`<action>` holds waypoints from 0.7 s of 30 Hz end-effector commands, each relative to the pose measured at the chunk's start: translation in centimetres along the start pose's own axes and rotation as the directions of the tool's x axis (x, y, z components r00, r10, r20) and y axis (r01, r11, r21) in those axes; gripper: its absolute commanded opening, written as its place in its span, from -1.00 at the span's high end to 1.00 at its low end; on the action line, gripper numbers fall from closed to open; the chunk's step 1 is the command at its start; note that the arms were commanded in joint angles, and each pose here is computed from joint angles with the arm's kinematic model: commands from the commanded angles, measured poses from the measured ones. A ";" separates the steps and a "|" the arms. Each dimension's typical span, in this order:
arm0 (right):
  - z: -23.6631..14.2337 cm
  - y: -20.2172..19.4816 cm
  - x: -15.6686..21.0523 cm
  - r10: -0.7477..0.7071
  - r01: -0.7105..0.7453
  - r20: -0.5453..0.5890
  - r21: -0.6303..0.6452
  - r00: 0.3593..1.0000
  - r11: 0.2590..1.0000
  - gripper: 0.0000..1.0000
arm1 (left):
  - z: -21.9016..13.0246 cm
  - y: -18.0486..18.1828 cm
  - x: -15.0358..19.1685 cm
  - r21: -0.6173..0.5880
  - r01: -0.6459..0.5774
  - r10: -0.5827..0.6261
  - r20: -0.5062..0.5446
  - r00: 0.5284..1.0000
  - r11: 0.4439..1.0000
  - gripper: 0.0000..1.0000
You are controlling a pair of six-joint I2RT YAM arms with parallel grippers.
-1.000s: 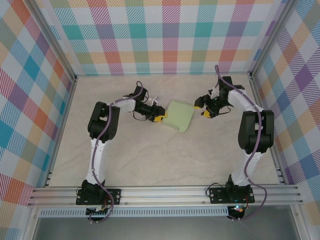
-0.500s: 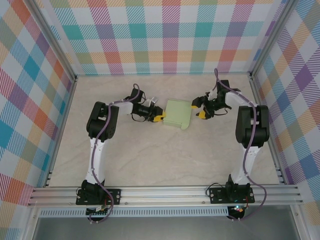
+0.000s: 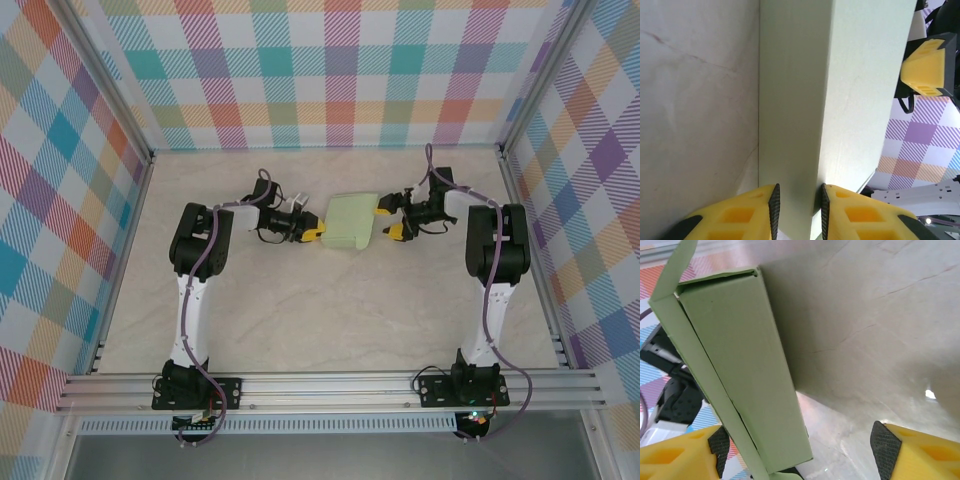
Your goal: Fold the paper box
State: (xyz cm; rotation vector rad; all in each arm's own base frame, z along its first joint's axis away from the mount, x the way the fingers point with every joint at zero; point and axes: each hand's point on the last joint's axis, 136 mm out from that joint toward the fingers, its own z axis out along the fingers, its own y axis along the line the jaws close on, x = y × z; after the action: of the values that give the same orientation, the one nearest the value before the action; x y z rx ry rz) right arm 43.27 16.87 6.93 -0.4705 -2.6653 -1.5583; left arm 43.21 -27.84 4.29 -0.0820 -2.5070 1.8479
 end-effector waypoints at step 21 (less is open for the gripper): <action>6.3 5.5 2.2 -0.161 0.159 -0.060 -0.045 0.985 0.986 -0.60 | -0.2 7.9 1.2 -0.219 0.151 -0.147 0.035 0.988 0.964 0.45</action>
State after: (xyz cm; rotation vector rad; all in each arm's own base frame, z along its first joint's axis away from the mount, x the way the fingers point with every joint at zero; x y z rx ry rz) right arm 42.51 24.50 8.58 -0.2247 -2.6704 -1.6233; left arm 43.32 -27.47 4.03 -0.0997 -2.5345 1.8192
